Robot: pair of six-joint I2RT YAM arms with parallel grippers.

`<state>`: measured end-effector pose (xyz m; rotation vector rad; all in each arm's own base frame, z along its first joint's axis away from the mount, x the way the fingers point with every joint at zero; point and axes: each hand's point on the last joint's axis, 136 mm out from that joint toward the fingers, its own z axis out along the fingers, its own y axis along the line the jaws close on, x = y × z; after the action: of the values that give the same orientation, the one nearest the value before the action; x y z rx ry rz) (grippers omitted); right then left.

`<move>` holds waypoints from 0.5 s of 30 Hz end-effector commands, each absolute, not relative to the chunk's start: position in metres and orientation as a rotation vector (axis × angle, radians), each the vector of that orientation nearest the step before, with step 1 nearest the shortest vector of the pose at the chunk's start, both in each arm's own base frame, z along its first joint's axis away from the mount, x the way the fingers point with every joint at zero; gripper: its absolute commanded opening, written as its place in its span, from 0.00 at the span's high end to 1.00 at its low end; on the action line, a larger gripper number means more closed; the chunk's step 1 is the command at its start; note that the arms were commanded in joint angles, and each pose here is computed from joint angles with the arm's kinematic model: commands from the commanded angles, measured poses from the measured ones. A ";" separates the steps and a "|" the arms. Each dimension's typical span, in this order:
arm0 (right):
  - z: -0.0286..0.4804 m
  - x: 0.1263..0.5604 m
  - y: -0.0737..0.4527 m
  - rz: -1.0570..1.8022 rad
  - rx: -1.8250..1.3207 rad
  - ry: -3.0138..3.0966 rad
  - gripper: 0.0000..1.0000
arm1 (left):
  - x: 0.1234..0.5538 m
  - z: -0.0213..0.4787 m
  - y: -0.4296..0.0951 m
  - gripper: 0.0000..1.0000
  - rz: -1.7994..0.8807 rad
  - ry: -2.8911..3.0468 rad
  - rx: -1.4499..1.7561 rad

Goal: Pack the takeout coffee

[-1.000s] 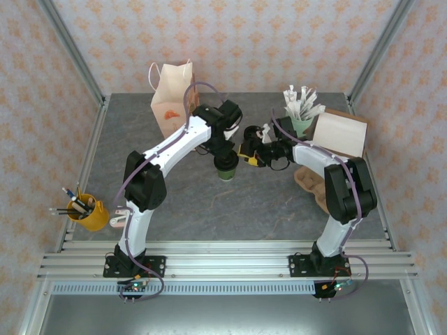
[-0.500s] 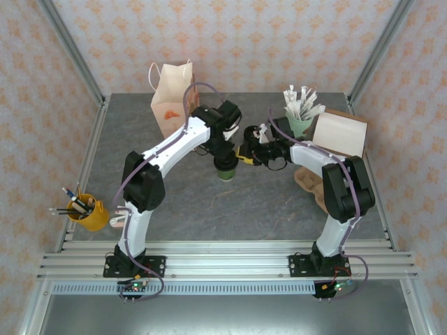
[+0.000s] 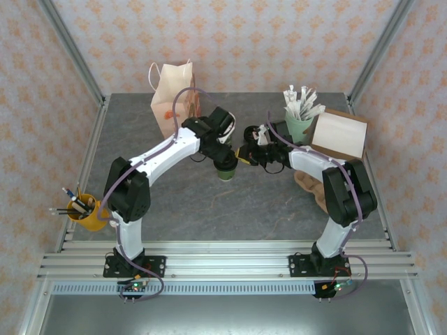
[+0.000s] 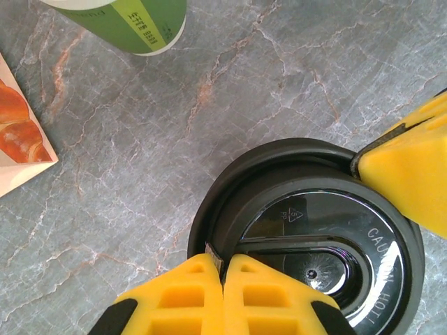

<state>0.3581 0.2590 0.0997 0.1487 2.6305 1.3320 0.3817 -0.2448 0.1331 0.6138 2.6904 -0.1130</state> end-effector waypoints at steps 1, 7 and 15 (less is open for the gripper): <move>-0.050 0.246 0.176 0.524 0.523 3.267 0.85 | 0.343 0.057 -0.250 1.00 -0.169 2.906 0.700; -0.021 0.267 0.187 0.579 0.455 3.229 0.82 | 0.341 0.050 -0.247 1.00 -0.181 2.947 0.714; -0.071 0.221 0.177 0.484 0.525 3.354 0.82 | 0.311 0.011 -0.241 1.00 -0.254 3.056 0.642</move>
<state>0.3575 0.2595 0.0964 0.1420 2.6683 1.2294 0.3822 -0.2446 0.1219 0.5663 2.6708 -0.2041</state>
